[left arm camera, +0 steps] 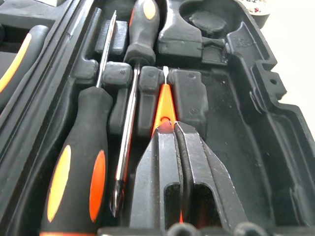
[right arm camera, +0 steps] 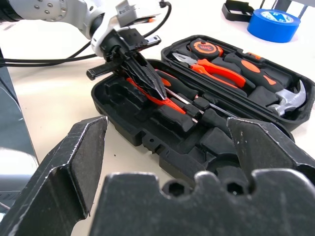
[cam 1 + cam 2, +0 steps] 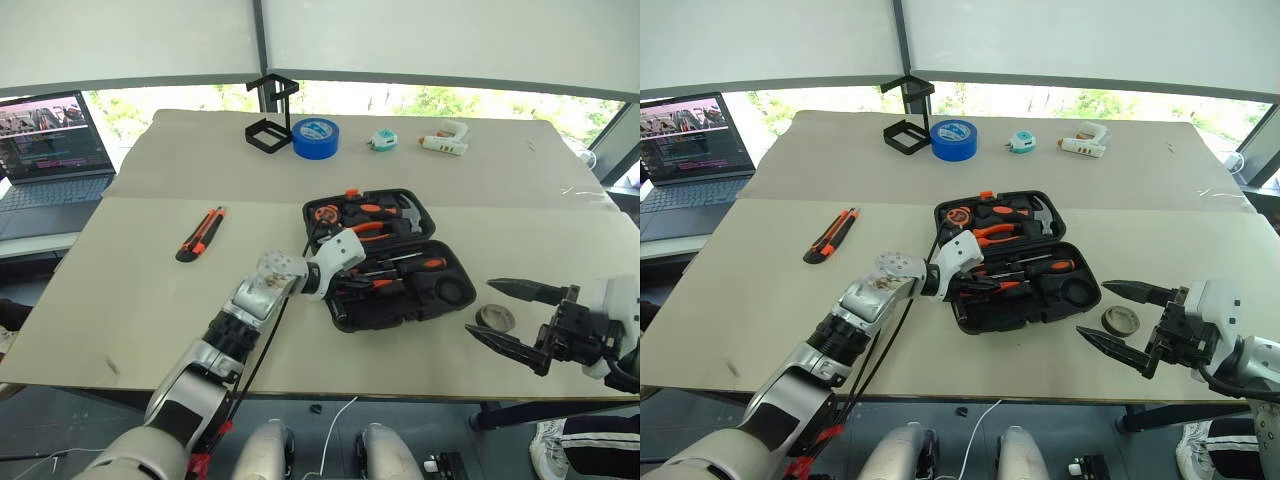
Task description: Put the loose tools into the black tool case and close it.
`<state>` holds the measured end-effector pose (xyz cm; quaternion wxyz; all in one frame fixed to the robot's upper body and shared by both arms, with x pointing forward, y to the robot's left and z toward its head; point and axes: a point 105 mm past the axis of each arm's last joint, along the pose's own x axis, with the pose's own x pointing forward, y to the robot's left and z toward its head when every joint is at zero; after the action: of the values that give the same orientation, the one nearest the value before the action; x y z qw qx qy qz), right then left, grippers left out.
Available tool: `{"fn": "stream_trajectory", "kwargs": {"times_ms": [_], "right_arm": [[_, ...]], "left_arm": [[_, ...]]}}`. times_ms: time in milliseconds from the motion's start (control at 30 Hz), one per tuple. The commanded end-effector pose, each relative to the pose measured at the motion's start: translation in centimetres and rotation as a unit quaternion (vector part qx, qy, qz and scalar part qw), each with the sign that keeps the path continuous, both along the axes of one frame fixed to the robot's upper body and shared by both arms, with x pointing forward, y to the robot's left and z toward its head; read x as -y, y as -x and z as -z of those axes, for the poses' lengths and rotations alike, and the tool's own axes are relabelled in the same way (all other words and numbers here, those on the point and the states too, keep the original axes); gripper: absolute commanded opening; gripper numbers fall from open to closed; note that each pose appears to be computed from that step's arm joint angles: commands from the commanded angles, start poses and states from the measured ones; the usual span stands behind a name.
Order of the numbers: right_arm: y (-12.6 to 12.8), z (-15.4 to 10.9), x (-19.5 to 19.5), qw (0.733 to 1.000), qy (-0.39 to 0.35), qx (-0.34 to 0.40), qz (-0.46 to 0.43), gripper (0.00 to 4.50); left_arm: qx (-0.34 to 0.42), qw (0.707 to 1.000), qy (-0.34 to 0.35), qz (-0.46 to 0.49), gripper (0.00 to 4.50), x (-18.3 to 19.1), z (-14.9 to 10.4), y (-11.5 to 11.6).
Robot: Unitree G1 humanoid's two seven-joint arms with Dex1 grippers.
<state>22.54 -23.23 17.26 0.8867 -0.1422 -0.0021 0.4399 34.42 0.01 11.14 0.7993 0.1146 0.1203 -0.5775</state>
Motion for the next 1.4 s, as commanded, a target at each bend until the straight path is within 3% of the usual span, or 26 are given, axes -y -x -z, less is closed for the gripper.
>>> {"fn": "stream_trajectory", "kwargs": {"times_ms": [33, 133, 233, 367, 533, 700, 800, 1000, 1133, 1267, 1400], "right_arm": [[-0.1, -1.6, 1.2, 0.999, -0.003, 0.050, 0.019, 4.50], [0.2, -1.0, 1.5, 0.999, 0.010, 0.050, 0.015, 4.50], [0.5, -1.0, 1.3, 0.996, 0.007, 0.083, -0.005, 4.50], [1.1, -1.0, 0.5, 0.991, -0.041, 0.123, -0.034, 4.50], [1.7, -1.8, -2.2, 0.979, -0.129, 0.144, -0.069, 4.50], [2.3, -1.6, -4.5, 0.972, -0.141, 0.161, -0.096, 4.50], [1.9, -1.8, -4.8, 0.972, -0.138, 0.166, -0.091, 4.50], [1.1, -1.8, -4.6, 0.974, -0.128, 0.167, -0.082, 4.50], [0.5, -2.0, -4.9, 0.974, -0.125, 0.166, -0.086, 4.50], [0.1, -2.1, -5.1, 0.974, -0.125, 0.167, -0.088, 4.50], [-0.1, -2.3, -5.3, 0.973, -0.126, 0.170, -0.090, 4.50]], "left_arm": [[0.074, 0.993, 0.083, -0.039, 0.82, -4.1, -4.9, -0.3], [0.115, 0.982, 0.129, -0.076, 1.94, -9.7, -6.5, 1.4], [0.113, 0.978, 0.101, -0.146, 2.94, -15.8, -4.7, 3.6], [0.106, 0.942, 0.062, -0.311, 4.45, -25.3, -2.3, 7.1], [0.089, 0.885, 0.020, -0.457, 4.45, -33.4, -0.5, 11.9], [0.069, 0.854, 0.016, -0.515, 4.45, -36.5, -0.5, 13.9], [0.050, 0.867, 0.035, -0.494, 4.45, -35.4, -1.4, 12.5], [0.003, 0.880, 0.008, -0.476, 4.45, -33.4, -3.4, 6.7], [-0.022, 0.879, -0.028, -0.475, 4.45, -31.8, -4.5, 0.3], [-0.026, 0.869, -0.047, -0.492, 4.45, -31.5, -4.7, -4.3], [-0.043, 0.875, -0.064, -0.478, 4.45, -30.3, -3.7, -6.6]]}}
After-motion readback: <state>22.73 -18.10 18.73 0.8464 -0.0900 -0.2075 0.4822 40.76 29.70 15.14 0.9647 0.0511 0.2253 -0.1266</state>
